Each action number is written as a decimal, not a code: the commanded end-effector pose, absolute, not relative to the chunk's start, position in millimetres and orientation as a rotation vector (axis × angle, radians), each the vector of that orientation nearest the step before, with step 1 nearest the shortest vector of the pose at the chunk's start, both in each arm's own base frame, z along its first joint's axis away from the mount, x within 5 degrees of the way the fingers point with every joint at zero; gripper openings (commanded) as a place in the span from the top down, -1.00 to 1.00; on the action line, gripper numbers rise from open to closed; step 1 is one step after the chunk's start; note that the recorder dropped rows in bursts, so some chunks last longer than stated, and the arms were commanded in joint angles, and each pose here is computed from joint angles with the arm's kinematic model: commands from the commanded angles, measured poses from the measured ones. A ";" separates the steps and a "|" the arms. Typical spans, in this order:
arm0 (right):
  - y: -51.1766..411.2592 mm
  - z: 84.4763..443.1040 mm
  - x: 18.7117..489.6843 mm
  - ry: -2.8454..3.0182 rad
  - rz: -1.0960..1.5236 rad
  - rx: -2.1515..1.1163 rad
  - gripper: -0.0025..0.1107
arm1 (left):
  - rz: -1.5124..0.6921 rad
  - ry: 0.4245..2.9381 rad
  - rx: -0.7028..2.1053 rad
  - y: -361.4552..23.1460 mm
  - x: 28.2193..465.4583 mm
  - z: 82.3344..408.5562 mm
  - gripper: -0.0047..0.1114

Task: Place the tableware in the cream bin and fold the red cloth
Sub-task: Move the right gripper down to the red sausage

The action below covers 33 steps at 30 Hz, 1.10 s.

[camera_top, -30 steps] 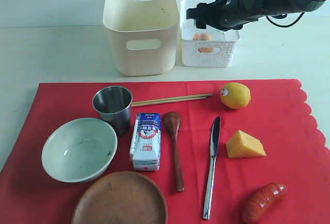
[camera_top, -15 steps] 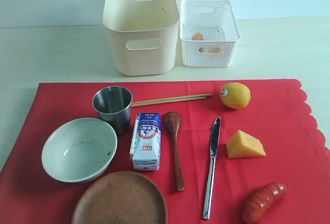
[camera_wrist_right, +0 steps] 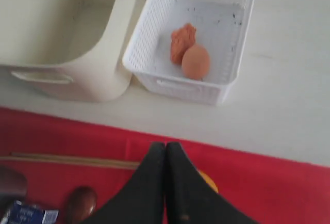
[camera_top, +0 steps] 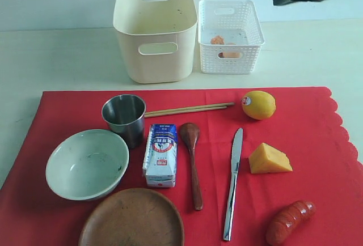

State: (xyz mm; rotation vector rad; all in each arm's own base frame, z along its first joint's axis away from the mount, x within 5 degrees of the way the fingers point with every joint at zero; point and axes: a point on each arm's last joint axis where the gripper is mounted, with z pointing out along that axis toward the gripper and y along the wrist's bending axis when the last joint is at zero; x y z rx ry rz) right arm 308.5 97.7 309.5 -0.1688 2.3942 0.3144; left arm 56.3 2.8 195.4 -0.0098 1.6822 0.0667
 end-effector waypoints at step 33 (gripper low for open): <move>124.5 169.7 156.7 2.653 0.004 -1.582 -0.35 | 0.053 1.677 -0.010 2.2 55.9 195.6 0.87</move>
